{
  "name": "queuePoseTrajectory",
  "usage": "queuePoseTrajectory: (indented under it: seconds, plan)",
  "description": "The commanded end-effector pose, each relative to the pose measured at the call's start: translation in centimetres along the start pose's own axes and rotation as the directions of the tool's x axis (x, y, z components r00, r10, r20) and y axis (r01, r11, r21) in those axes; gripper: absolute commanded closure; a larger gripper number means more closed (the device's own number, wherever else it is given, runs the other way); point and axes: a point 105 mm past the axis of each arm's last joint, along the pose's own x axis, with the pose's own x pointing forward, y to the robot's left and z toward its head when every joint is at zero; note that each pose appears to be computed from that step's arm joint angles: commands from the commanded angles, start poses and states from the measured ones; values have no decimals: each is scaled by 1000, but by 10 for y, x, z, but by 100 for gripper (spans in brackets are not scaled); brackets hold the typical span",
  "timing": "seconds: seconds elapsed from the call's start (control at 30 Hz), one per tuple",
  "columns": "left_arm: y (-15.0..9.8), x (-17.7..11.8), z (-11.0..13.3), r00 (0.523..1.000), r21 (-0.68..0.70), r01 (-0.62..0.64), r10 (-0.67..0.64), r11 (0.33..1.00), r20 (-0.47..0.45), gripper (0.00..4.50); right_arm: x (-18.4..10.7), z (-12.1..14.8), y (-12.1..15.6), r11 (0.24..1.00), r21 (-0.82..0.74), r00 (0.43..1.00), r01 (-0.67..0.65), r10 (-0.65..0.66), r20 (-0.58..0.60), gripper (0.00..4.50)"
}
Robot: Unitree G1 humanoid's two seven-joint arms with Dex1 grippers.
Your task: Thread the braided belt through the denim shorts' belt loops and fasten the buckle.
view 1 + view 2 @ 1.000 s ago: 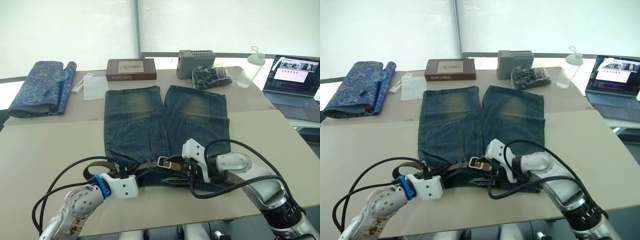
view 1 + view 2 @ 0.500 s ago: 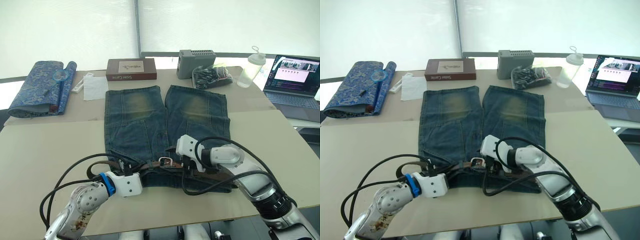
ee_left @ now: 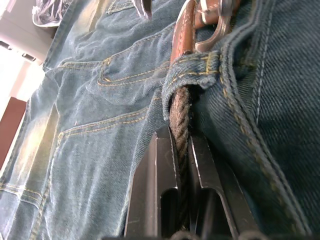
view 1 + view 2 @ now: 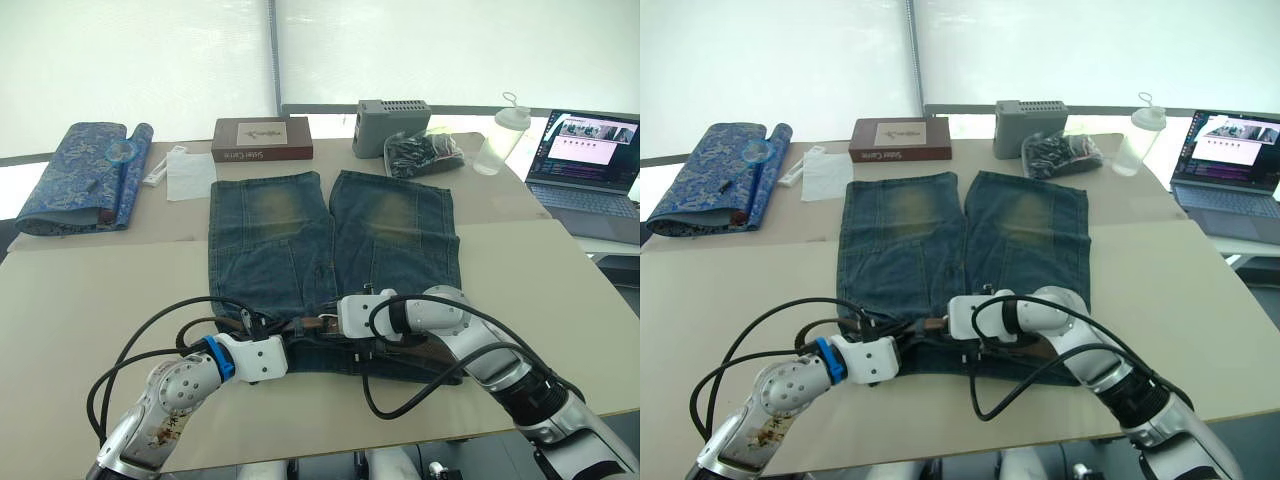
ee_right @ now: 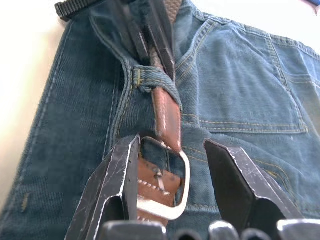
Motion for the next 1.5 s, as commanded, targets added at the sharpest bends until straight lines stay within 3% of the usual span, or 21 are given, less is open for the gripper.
queuePoseTrajectory:
  seconds: [0.03,0.2,0.33,0.43,0.53,0.67,0.7,0.77,0.87,0.93,0.97,1.1,1.2,1.37,1.5]
  plan:
    - [5,1,7,999,5,-13,13,1000,30,450,1,13,-8,997,-64,998,32,-29,46,270]
    - [7,1,8,999,9,-17,17,1000,33,450,4,13,-4,997,-73,999,17,-13,52,438]
    - [9,2,9,999,10,-20,20,1000,39,450,4,15,-4,997,-71,998,19,-14,62,445]
    - [11,0,11,998,-107,2,5,994,65,450,4,14,-3,997,-70,998,18,-13,61,445]
    - [19,-19,24,985,-340,67,-7,938,174,346,2,13,-7,997,-63,998,36,-32,57,450]
    - [12,-43,38,955,-601,266,-120,754,272,166,0,9,-10,997,-58,998,51,-49,46,450]
    - [9,-47,39,948,-643,299,-144,705,284,165,-1,8,-10,997,-58,998,53,-51,43,450]
    - [7,-53,39,938,-699,339,-176,630,297,189,-2,7,-11,997,-57,998,56,-53,40,450]
    - [3,-58,30,938,-775,347,-214,528,274,331,-2,7,-12,997,-55,997,62,-60,40,450]
    - [4,-55,23,949,-810,312,-199,497,244,431,-2,8,-13,996,-53,997,66,-64,44,450]
    - [5,-54,21,953,-817,299,-191,493,233,447,-2,9,-13,996,-52,997,67,-65,45,450]
    - [0,-47,6,966,-884,240,-189,402,177,447,-4,9,-13,996,-55,997,66,-64,45,450]
    - [-10,-42,-6,970,-903,188,-217,387,109,447,-8,7,-12,996,-60,997,71,-69,34,450]
    - [-46,-43,-36,927,-866,129,-369,484,-68,447,-21,1,-17,992,-66,994,110,-111,-8,450]
    - [-53,-43,-43,924,-864,104,-370,493,-100,447,-43,-9,-23,985,-75,985,156,-161,-68,450]
